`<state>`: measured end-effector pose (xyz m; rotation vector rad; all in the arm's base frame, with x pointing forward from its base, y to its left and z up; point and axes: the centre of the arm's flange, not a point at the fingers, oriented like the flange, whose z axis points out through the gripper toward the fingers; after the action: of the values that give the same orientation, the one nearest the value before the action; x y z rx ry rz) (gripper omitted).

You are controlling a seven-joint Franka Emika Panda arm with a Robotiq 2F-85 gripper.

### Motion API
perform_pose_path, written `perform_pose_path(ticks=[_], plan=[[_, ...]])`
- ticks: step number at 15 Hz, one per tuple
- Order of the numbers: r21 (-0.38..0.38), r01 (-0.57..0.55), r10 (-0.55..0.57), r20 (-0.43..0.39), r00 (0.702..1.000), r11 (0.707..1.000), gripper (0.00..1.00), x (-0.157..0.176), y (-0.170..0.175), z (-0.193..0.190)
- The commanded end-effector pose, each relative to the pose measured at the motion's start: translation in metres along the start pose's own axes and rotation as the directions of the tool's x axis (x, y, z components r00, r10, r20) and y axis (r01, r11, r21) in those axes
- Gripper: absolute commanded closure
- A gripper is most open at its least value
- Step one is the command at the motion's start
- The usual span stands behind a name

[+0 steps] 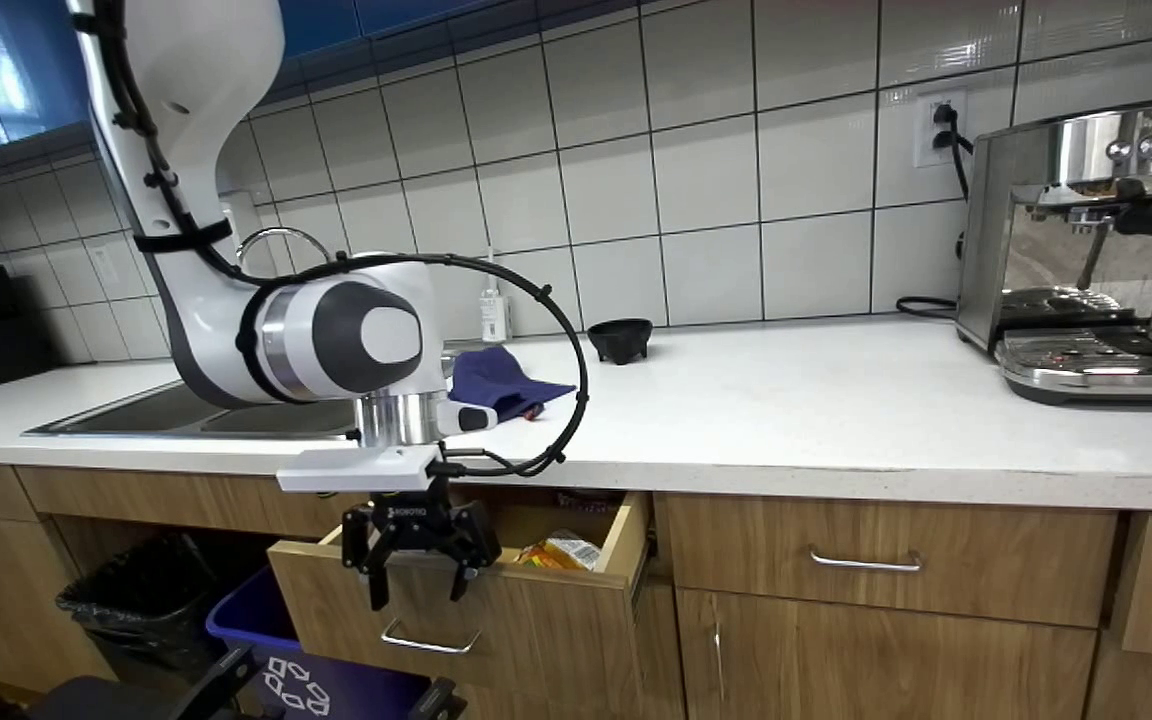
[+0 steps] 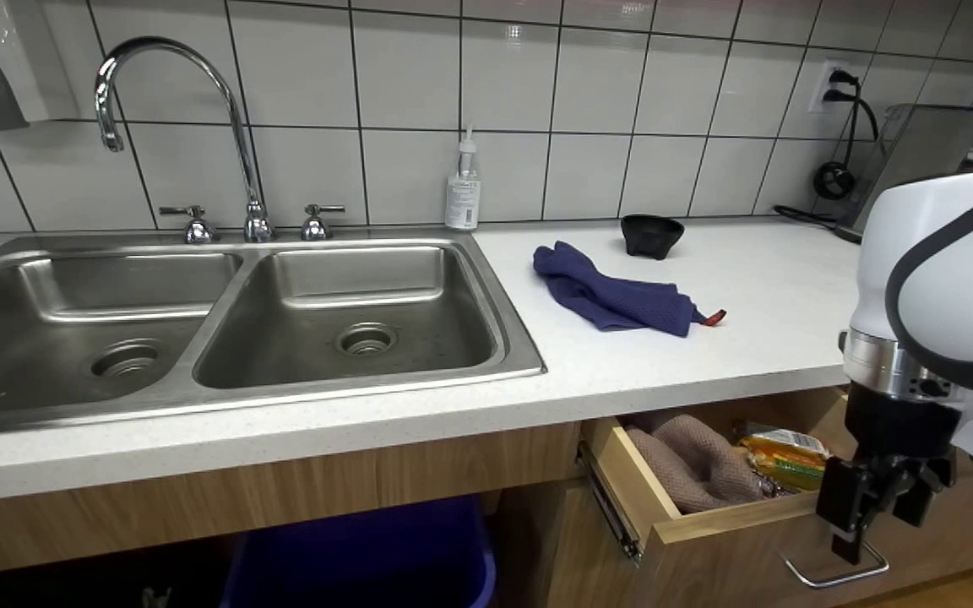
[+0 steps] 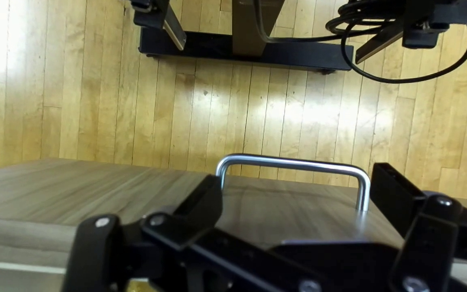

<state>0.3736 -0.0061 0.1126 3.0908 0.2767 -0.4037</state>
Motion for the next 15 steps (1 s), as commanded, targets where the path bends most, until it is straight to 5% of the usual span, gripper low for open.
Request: perform_pose_path(ticks=[1, 15], plan=[[0.002, -0.015, 0.015, -0.046, 0.999, 1.0, 0.0, 0.0109, -0.0025, 0.0065], [-0.005, -0.009, 0.008, -0.154, 0.988, 1.0, 0.0, 0.0155, -0.0047, 0.0101]])
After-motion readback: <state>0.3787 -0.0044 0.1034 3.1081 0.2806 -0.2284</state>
